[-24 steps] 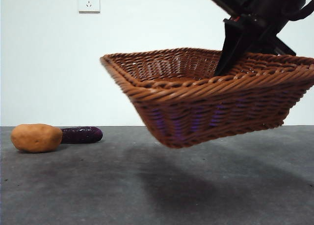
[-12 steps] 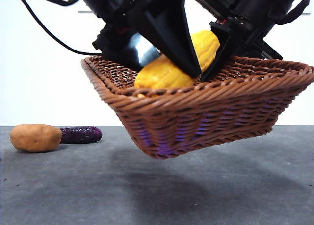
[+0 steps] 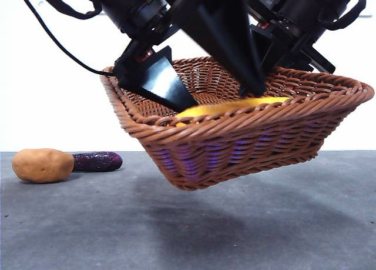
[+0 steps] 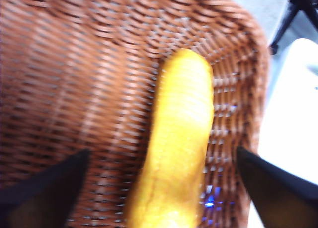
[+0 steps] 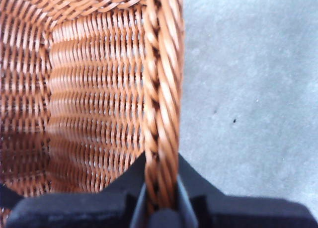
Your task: Help me put the vegetables on the table into the basket
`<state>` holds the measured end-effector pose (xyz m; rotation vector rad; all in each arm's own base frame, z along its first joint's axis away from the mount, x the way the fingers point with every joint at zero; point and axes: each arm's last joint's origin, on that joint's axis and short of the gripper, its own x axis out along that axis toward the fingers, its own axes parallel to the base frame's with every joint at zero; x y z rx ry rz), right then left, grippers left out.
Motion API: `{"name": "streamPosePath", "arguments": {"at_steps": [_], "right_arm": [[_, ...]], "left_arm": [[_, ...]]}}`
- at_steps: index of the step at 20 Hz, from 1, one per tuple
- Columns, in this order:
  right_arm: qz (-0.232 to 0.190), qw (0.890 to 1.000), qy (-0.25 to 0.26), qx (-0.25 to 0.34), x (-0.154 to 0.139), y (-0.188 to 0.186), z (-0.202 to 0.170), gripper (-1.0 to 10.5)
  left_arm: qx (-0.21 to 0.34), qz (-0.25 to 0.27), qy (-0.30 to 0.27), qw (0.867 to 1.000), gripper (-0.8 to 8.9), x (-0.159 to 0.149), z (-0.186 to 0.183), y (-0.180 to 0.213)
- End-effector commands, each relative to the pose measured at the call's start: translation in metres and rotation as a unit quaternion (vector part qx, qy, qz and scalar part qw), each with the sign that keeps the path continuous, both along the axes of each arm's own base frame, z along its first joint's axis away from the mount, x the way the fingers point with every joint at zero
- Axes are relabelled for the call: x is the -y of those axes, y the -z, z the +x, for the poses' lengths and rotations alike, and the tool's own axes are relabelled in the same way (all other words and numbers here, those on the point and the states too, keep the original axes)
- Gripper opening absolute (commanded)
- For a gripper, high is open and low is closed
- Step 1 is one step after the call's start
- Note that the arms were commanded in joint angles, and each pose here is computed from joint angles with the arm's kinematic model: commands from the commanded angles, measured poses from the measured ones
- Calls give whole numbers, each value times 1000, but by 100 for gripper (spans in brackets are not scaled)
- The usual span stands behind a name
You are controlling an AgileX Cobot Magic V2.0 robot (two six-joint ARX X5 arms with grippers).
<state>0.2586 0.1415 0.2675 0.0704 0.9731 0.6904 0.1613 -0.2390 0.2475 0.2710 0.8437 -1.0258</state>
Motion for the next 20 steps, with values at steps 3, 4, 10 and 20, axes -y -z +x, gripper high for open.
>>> {"name": "streamPosePath", "arguments": {"at_steps": [3, 4, 10, 20], "right_arm": [[-7, 1000, 13, 6, 0, 1, 1, -16], [-7, 1000, 17, 5, 2, 1, 2, -16], [1, 999, 43, -1, 23, 1, 11, -16], [52, 998, 42, -8, 56, -3, 23, -16]], "left_arm": [[19, -12, -2, 1000, 561, -4, -1, -28], [29, -11, -6, 1000, 561, -7, 0, -42], [184, 74, -77, 977, 561, -62, 10, -123], [167, 203, -156, 952, 559, -196, 109, -96]]}}
